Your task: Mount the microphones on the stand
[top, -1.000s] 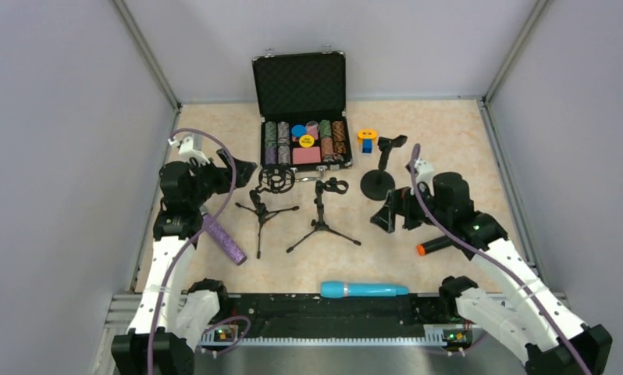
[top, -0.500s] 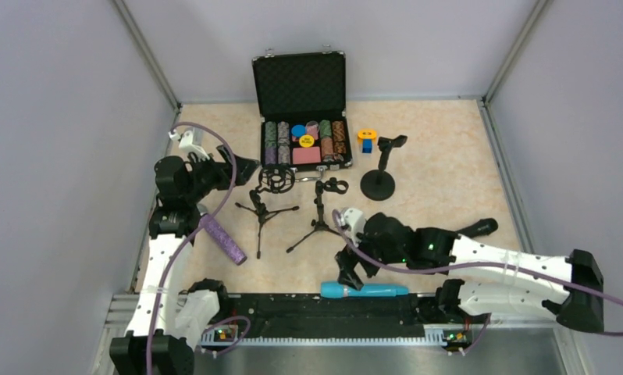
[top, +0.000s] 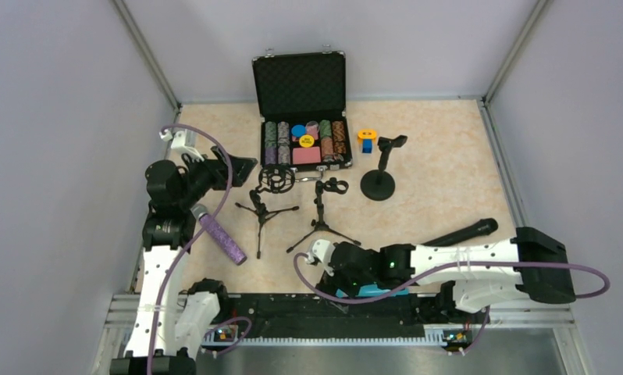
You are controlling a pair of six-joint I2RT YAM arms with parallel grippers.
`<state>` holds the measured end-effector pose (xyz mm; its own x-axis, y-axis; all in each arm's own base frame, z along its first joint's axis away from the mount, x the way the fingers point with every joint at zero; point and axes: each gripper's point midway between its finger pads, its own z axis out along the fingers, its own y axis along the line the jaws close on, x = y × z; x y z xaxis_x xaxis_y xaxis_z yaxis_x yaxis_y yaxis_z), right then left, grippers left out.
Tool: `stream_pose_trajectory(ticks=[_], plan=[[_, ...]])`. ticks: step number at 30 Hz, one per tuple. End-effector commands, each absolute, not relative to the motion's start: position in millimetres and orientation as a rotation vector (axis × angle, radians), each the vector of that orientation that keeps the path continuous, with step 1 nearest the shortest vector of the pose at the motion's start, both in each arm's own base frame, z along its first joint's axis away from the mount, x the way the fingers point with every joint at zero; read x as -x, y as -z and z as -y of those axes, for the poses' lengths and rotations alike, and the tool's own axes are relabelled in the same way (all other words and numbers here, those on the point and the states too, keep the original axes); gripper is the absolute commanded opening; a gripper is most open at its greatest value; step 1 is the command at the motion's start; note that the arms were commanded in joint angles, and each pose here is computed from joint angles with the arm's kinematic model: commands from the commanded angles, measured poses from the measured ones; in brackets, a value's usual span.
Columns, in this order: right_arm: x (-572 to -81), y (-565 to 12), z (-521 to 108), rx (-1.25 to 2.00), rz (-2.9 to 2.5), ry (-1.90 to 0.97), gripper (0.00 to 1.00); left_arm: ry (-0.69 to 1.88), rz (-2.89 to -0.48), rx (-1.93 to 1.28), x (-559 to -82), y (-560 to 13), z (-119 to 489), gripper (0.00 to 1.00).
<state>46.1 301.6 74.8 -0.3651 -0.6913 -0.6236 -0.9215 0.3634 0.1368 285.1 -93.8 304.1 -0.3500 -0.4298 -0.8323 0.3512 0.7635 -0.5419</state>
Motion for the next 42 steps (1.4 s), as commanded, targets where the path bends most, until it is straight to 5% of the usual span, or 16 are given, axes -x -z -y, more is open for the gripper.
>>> stream_pose_trajectory(ticks=[1, 11, 15, 17, 23, 25, 42], plan=[[-47.4, -66.1, -313.2, 1.468, -2.096, -0.637, 0.89, 0.818, -1.675, 0.020, -279.3, -333.8, 96.7, 0.99], [-53.3, -18.2, -304.6, 1.617, -2.157, -0.438, 0.85, 0.821, -1.658, 0.012, -276.4, -341.9, 97.5, 0.99], [-58.0, -8.4, -297.9, 1.671, -2.165, -0.341, 0.76, 0.808, -1.649, 0.023, -276.7, -343.2, 95.2, 0.99], [-58.4, -6.7, -298.1, 1.692, -2.158, -0.329, 0.65, 0.813, -1.648, 0.022, -277.2, -342.7, 95.9, 0.99], [-62.7, -19.4, -310.4, 1.664, -2.109, -0.369, 0.09, 0.831, -1.665, 0.025, -279.1, -335.7, 97.8, 0.99], [-66.3, -32.0, -318.4, 1.631, -2.078, -0.393, 0.00, 0.840, -1.670, 0.023, -279.1, -333.6, 98.7, 0.99], [-110.1, -220.6, -387.7, 1.273, -1.726, -0.786, 0.00, 0.852, -1.759, 0.019, -275.0, -317.6, 101.4, 0.99]])
